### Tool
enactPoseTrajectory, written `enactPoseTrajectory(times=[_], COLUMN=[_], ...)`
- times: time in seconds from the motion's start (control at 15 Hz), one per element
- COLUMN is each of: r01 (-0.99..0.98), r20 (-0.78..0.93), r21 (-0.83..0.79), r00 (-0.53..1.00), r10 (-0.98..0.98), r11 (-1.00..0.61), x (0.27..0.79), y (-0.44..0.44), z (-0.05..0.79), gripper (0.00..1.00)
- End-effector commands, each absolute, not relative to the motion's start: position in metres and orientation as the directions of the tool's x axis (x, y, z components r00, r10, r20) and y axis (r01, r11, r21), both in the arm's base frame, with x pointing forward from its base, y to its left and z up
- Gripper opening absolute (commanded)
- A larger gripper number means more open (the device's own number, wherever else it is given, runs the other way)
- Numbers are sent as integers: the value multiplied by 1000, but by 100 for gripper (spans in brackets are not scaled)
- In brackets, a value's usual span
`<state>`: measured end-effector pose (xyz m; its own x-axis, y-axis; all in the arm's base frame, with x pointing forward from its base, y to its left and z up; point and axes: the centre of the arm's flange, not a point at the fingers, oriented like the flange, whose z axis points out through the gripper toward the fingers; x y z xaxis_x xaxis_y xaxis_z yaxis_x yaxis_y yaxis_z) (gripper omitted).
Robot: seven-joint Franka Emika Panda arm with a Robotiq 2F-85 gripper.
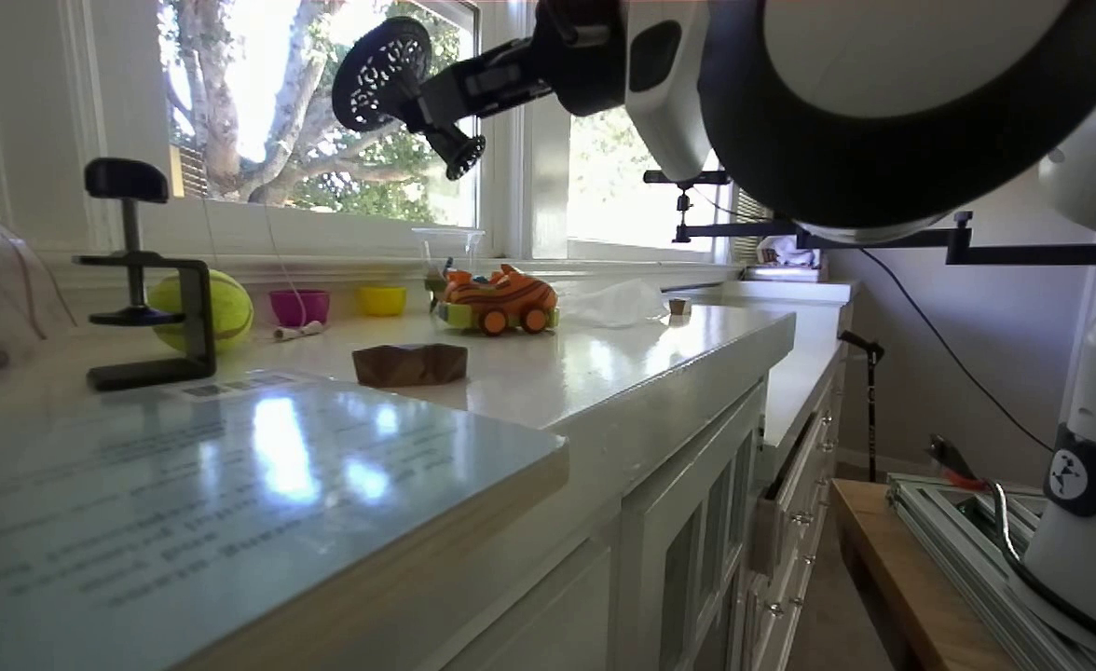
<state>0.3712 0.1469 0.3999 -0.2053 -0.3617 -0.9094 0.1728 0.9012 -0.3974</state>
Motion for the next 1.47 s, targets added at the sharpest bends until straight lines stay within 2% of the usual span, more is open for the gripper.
enactPoseTrajectory(times=[0.0, 0.53, 0.6, 0.73, 0.8, 1.4], r01=[158, 111, 105, 111, 112, 89], r20=[-891, -869, -860, -860, -860, -840], r21=[-446, -494, -506, -506, -506, -542], r00=[-172, -106, -142, -142, -142, -58], r10=[-420, -484, -491, -490, -490, -539], r11=[881, 862, 856, 856, 855, 836], x=[371, 373, 371, 372, 372, 344], y=[139, 140, 148, 146, 146, 197], z=[398, 403, 399, 400, 400, 383], gripper=[7, 7, 29, 29, 7, 7])
